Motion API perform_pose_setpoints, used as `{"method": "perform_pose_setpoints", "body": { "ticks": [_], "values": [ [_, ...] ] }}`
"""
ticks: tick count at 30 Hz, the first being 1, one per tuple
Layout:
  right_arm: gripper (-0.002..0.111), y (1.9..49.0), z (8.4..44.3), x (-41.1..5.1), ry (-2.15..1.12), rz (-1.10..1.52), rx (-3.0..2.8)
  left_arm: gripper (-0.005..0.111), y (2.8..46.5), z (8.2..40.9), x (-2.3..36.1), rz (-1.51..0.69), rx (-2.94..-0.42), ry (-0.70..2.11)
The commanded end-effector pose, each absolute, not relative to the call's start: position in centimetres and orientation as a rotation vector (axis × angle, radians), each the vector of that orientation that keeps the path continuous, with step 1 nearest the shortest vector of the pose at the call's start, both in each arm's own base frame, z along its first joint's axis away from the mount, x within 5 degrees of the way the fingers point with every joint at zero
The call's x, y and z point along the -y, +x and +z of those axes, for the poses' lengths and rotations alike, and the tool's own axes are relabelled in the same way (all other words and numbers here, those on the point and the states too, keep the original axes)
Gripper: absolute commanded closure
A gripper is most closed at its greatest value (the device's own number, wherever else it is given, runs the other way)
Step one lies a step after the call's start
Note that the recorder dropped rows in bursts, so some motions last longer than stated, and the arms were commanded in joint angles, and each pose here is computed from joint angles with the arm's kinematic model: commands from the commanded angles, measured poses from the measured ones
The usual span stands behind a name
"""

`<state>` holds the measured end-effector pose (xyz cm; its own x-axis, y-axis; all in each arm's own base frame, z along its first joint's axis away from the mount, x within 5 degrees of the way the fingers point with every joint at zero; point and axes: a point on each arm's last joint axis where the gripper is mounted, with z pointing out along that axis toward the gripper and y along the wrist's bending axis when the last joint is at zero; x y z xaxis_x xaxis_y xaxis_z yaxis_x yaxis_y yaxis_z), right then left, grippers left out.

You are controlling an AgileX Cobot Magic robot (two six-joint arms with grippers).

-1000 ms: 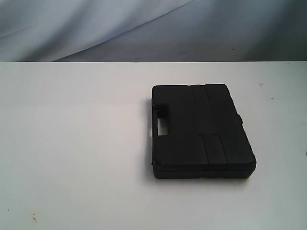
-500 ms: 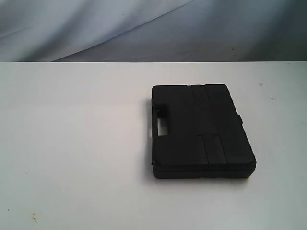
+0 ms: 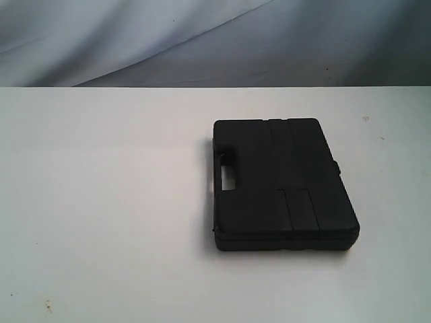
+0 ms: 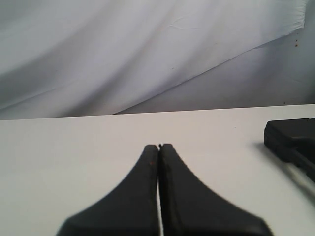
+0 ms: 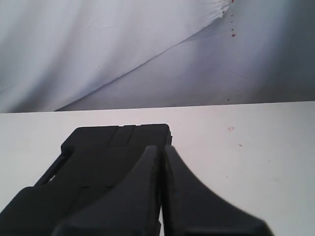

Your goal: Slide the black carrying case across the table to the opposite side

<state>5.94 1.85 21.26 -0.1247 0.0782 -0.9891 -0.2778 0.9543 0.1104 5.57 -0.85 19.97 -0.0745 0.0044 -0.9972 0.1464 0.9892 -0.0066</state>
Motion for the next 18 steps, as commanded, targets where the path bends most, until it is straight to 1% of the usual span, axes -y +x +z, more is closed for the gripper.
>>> {"method": "perform_pose_setpoints", "body": {
  "ticks": [1,18],
  "values": [
    [0.108,5.44,20.44,-1.66,-0.180,0.269,-1.610,0.107,5.57,19.92,0.83,-0.117,-1.635,0.112],
    [0.108,5.43,20.41,-1.55,-0.212,0.217,-1.573,0.107,5.57,19.92,0.83,-0.117,-1.635,0.112]
  ]
}}
